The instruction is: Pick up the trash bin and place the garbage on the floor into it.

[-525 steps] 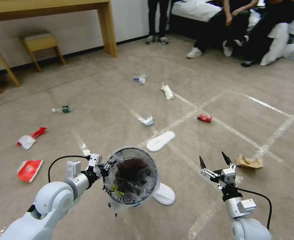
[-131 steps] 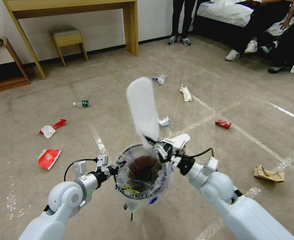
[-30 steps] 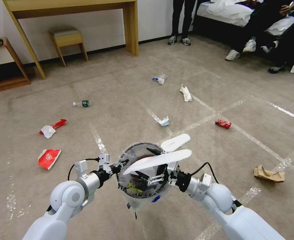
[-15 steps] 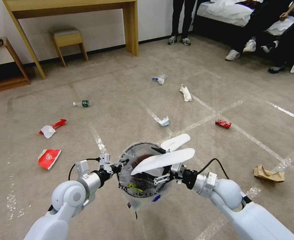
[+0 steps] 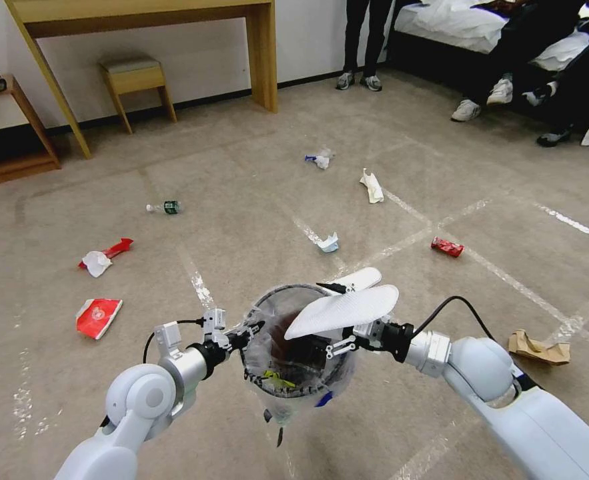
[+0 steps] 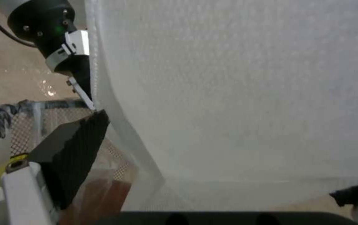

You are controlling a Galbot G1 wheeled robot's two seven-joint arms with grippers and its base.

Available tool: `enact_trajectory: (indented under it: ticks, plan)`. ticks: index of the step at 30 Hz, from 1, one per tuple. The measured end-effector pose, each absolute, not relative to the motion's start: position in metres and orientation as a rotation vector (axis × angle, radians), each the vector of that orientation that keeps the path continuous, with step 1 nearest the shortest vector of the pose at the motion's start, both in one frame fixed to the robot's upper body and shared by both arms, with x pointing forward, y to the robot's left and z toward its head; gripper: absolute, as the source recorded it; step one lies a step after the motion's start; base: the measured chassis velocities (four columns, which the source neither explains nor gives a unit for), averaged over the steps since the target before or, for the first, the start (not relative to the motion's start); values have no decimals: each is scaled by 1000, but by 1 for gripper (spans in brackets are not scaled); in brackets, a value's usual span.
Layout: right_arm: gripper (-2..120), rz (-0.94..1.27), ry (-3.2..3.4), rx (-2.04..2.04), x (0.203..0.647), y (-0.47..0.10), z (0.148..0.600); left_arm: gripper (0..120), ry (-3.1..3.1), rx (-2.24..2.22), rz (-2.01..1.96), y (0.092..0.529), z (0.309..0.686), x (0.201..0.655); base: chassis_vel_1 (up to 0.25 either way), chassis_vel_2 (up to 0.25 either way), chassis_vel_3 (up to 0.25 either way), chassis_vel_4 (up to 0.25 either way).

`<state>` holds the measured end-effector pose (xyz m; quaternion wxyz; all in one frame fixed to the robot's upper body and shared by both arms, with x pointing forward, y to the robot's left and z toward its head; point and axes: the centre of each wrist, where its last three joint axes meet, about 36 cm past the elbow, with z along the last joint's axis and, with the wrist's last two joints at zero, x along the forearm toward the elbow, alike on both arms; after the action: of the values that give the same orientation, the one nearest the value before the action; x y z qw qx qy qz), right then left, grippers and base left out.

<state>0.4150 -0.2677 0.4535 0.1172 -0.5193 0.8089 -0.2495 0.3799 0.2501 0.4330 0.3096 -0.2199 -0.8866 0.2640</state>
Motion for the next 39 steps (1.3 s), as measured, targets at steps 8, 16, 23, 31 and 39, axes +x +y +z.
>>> enact_trajectory:
  ticks: [8,16,23,31,39]
  plan:
    - [100,-775,2333,-1588,412,-254,454,1,-2335,-557,700,241,434,376,0,0,0,0]
    - [100,-814,2311,-1632,411,-250,459,1,-2338,-529,699,240,435,376,0,0,0,0]
    - [100,-878,2287,-1683,403,-252,467,1,-2338,-508,710,235,434,374,0,0,0,0]
    - [100,-965,2282,-1721,399,-263,483,1,-2348,-512,710,234,437,374,0,0,0,0]
    - [100,-1024,2308,-1733,394,-268,500,1,-2344,-514,710,231,437,368,0,0,0,0]
